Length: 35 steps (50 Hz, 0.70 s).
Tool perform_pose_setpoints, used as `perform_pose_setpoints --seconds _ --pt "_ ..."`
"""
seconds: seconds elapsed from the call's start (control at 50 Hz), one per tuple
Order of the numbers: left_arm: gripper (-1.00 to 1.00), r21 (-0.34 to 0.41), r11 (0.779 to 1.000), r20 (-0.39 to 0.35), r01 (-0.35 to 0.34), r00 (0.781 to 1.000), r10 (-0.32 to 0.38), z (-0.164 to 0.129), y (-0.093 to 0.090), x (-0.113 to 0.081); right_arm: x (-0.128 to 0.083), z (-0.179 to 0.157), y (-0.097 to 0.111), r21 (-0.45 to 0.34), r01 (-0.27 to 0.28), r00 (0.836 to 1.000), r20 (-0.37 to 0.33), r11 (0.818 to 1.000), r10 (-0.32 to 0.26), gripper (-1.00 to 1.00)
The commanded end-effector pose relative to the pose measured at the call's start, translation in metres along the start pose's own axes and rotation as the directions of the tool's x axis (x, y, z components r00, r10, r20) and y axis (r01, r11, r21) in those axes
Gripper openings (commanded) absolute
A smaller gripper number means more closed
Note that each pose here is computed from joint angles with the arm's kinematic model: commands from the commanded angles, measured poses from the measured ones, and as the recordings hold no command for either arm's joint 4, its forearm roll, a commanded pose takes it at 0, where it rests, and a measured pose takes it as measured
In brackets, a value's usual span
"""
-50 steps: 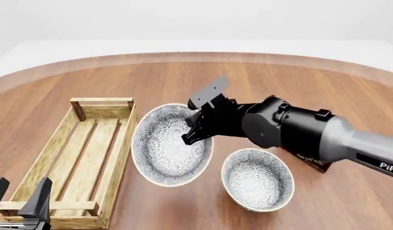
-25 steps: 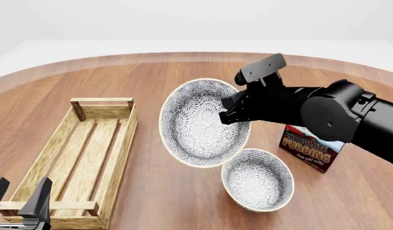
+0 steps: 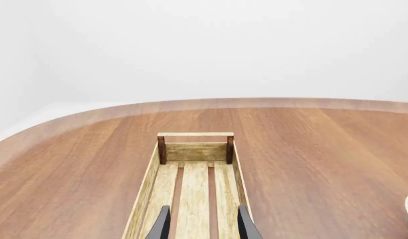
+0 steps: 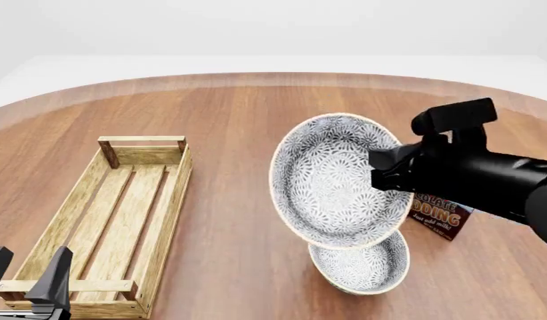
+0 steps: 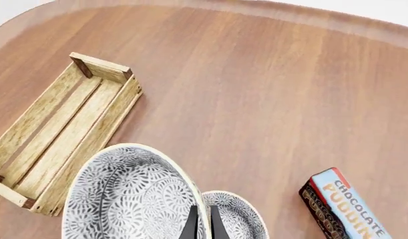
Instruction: Stack the left bowl on the right bowl and place them in the tray.
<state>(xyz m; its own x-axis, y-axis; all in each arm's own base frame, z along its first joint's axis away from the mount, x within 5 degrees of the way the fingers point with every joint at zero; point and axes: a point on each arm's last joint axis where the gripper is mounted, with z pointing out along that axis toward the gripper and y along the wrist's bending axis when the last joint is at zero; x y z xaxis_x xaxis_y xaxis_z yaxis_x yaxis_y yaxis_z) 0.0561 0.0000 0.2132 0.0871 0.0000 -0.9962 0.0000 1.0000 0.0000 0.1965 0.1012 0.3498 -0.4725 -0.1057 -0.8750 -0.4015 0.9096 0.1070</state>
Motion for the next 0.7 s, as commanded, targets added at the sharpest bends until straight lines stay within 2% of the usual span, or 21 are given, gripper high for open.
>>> perform_pose_setpoints --seconds 0.02,0.26,0.7 --pt "1.0 0.0 1.0 0.0 0.0 1.0 0.0 0.0 0.0 0.0 0.028 -0.02 -0.013 0.036 -0.105 0.994 0.034 0.994 0.104 -1.0" --pt "1.0 0.0 1.0 0.0 0.0 1.0 0.0 0.0 0.0 0.0 0.052 -0.019 -0.024 0.07 -0.183 0.982 0.052 0.981 0.179 -1.0" --pt "1.0 0.0 1.0 0.0 0.0 1.0 0.0 0.0 0.0 0.0 0.086 0.0 -0.042 0.142 -0.263 0.965 0.041 0.954 0.26 -1.0"
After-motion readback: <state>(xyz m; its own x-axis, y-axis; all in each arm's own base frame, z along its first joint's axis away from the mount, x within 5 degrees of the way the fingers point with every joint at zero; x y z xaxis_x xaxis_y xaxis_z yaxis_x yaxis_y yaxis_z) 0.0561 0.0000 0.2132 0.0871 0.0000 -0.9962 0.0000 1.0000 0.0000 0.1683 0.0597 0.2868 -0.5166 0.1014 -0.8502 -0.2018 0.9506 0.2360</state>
